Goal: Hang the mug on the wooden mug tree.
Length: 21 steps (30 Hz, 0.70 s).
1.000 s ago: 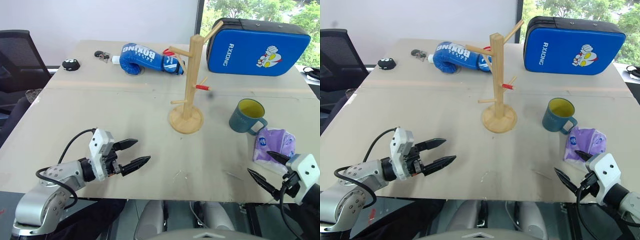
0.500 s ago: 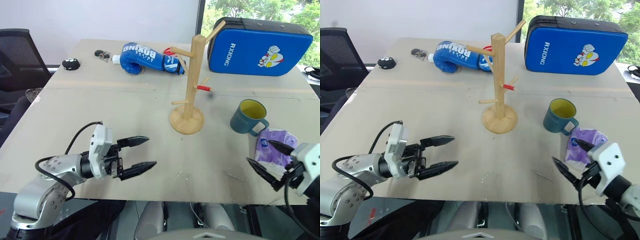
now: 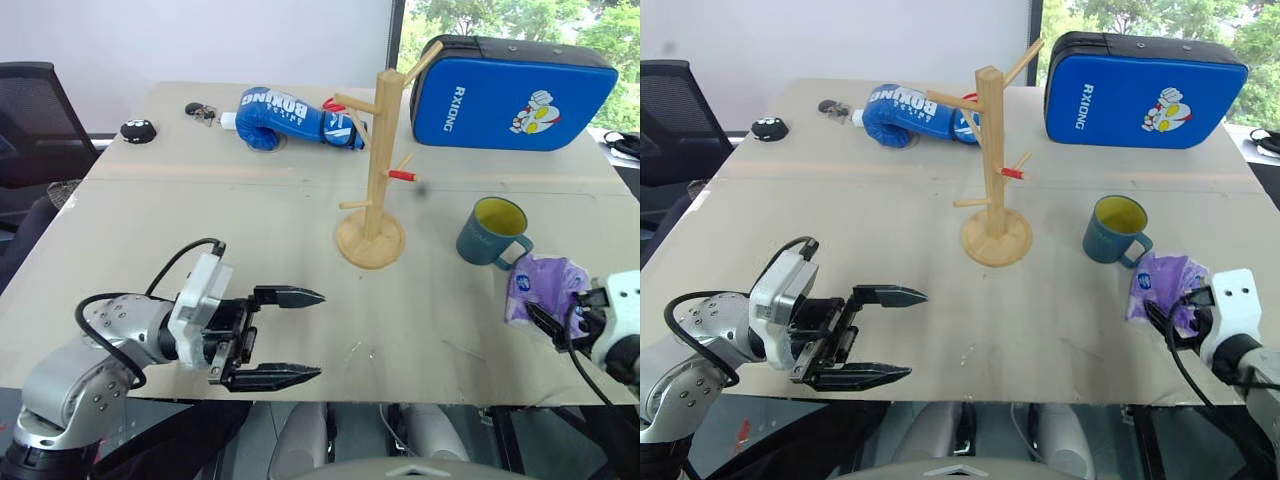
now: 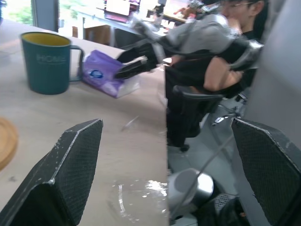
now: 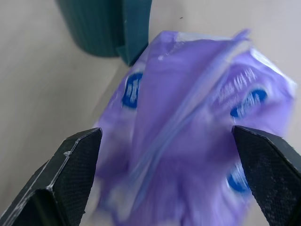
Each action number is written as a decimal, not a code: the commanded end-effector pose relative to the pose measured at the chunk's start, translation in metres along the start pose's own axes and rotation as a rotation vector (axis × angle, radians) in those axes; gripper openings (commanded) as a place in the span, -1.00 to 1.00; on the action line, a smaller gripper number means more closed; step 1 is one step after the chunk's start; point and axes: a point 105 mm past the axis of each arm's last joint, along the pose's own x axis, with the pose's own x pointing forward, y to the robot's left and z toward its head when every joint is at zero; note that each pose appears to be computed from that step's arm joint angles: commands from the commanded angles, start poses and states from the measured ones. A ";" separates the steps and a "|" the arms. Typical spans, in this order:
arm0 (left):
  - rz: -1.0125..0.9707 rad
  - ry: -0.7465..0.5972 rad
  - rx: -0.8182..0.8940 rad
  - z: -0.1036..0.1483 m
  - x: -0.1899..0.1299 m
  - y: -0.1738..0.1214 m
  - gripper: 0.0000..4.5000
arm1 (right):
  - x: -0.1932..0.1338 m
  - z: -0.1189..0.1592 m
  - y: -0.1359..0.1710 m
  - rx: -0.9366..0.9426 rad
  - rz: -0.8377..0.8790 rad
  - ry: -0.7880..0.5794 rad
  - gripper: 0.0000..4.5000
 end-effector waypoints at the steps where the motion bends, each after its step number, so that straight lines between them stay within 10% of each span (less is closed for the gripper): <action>1: -0.025 -0.001 0.031 0.006 0.004 -0.006 1.00 | 0.010 -0.016 -0.004 0.009 -0.029 0.095 0.99; 11: 0.025 -0.027 0.041 0.004 0.010 -0.006 1.00 | 0.005 -0.023 -0.016 -0.018 -0.058 0.149 -0.95; 21: 0.031 -0.071 0.050 0.014 0.016 -0.005 1.00 | 0.014 0.058 -0.099 -0.172 -0.256 -0.027 -0.98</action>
